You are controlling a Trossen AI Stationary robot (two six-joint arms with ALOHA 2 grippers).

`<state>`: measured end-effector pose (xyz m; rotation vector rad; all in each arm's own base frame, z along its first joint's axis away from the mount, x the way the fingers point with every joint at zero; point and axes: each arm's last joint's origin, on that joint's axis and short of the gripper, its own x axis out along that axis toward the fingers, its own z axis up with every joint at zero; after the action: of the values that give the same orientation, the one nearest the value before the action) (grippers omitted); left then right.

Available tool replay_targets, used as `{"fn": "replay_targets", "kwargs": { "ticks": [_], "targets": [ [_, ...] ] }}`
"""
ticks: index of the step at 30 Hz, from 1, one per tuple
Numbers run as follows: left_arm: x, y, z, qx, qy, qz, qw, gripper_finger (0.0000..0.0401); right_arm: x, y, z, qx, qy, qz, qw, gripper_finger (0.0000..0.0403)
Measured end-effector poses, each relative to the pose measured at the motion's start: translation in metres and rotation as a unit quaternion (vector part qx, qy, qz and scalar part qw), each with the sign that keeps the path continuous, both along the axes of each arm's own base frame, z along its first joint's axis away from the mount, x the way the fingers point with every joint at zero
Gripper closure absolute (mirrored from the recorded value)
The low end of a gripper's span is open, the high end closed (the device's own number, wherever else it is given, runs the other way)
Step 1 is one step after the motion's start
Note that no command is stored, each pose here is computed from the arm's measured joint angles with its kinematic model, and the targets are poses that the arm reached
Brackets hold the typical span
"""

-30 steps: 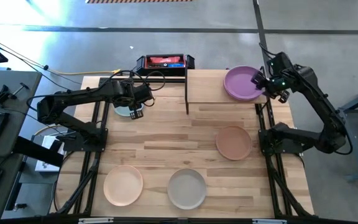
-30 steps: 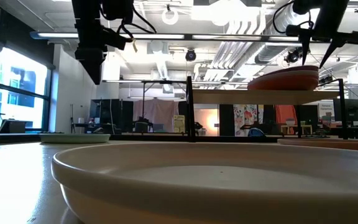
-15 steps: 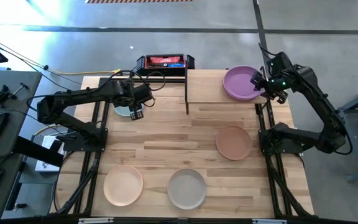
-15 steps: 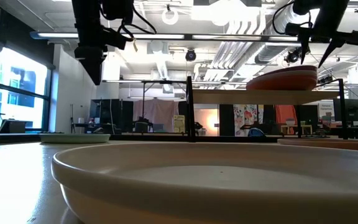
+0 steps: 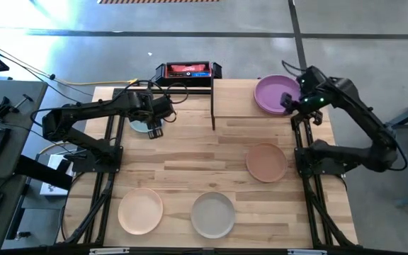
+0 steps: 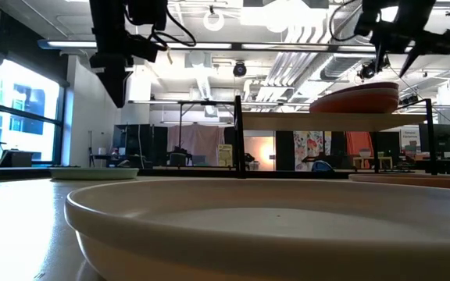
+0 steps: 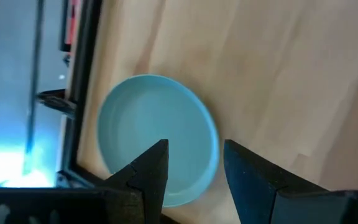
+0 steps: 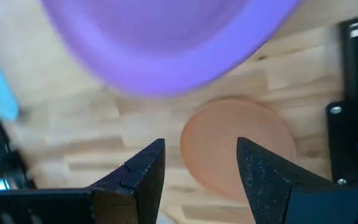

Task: Place and stack plates onto a shelf
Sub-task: Put the blue plate on the shelf

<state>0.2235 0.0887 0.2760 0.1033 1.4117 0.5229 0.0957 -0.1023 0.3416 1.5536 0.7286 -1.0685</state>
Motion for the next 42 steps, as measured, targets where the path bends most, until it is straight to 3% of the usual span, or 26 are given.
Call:
{"fn": "replay_targets", "kwargs": {
  "ticks": [8, 15, 21, 26, 34, 42],
  "targets": [
    [-0.007, -0.004, -0.024, -0.048, 0.021, 0.004, 0.999, 0.0256, 0.033, 0.025, 0.004, -0.019, -0.046, 0.108, 0.993, 0.0226],
    [-0.013, -0.007, -0.05, -0.059, 0.033, 0.025, 0.997, 0.0256, 0.061, 0.043, 0.014, -0.09, -0.113, 0.16, 0.976, 0.0226],
    [-0.012, -0.003, -0.054, -0.058, 0.006, 0.062, 0.996, 0.0256, 0.076, 0.057, 0.022, -0.159, -0.159, 0.246, 0.943, 0.0226],
    [-0.014, 0.005, -0.054, -0.091, -0.023, 0.119, 0.988, 0.0256, 0.088, 0.068, 0.025, -0.21, -0.174, 0.303, 0.913, 0.0226],
    [-0.018, 0.019, -0.059, -0.096, -0.022, 0.167, 0.981, 0.0256, 0.103, 0.078, 0.016, -0.206, -0.158, 0.352, 0.899, 0.0226],
    [-0.018, 0.025, -0.092, -0.113, 0.001, 0.169, 0.979, 0.0256, 0.112, 0.077, 0.009, -0.197, -0.141, 0.367, 0.898, 0.0226]
  ]
}}
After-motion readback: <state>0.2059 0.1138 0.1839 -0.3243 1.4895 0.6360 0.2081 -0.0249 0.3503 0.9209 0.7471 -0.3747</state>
